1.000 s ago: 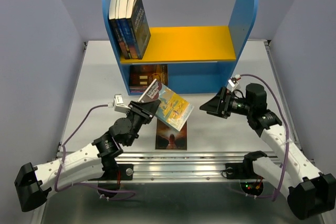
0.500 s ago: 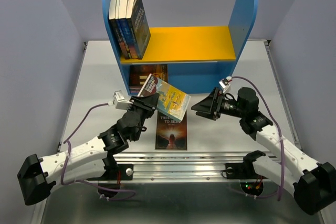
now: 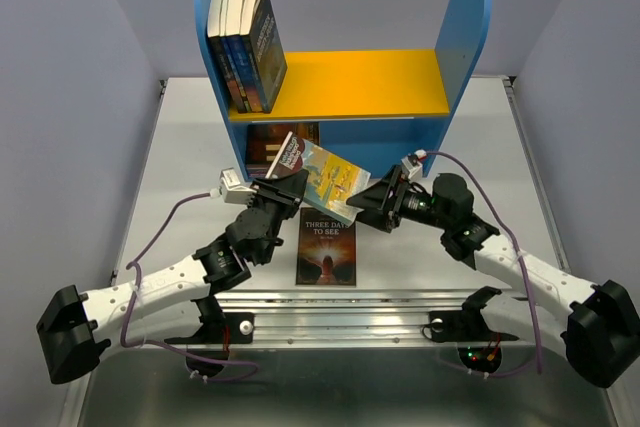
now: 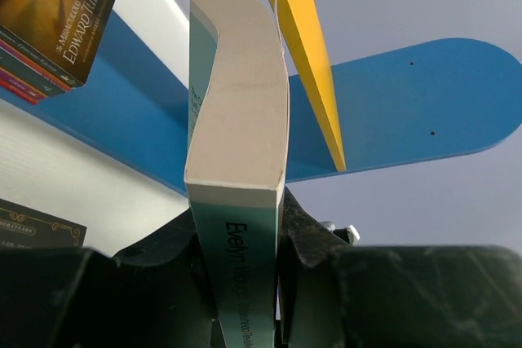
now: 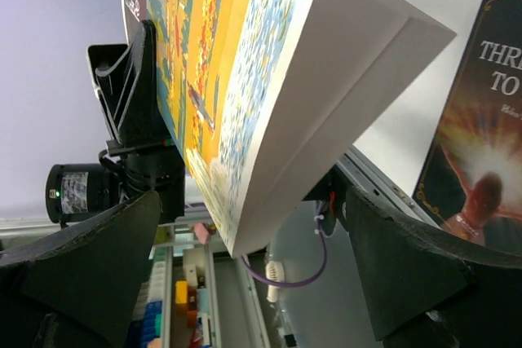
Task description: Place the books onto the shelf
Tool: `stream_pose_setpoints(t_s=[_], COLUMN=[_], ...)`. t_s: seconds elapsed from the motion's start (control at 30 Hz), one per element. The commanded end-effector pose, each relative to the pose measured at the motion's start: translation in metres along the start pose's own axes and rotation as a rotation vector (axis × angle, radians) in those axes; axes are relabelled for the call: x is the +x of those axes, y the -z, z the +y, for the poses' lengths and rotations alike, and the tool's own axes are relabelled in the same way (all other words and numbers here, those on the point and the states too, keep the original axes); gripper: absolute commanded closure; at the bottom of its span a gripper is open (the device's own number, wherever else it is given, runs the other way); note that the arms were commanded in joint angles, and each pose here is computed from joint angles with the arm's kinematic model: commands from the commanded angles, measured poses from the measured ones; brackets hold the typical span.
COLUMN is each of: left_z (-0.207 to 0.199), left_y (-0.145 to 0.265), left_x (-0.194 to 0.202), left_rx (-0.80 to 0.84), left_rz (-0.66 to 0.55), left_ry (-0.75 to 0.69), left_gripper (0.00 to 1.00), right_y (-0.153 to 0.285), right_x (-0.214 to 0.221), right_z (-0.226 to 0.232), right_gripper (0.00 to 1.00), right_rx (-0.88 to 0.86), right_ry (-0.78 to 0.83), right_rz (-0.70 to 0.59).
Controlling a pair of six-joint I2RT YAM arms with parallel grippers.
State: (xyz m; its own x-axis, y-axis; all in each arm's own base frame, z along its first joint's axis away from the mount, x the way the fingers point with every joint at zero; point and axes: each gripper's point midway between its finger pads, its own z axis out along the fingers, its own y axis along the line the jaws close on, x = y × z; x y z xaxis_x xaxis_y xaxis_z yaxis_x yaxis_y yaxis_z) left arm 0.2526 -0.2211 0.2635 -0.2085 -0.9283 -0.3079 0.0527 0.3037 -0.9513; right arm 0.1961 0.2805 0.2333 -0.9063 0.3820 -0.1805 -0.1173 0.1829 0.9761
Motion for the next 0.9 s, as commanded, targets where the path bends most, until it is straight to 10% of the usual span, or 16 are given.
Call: stream_pose_setpoints(t_s=[0.0,0.87], left_z=[-0.078,-0.061], left_y=[0.007,0.024], left_x=[-0.033,-0.038], left_rx=[0.182,0.208], left_rz=[-0.077,-0.075], left_ry=[0.209,0.222], left_gripper=[1.00,1.00], right_y=[-0.010,-0.015], right_x=[-0.008,-0.052], right_z=[0.026,0.055], right_gripper=[0.00,0.14], right_rx=[-0.111,-0.157], right_ry=[-0.018,0.015], right_rz=[-0.058,-0.315])
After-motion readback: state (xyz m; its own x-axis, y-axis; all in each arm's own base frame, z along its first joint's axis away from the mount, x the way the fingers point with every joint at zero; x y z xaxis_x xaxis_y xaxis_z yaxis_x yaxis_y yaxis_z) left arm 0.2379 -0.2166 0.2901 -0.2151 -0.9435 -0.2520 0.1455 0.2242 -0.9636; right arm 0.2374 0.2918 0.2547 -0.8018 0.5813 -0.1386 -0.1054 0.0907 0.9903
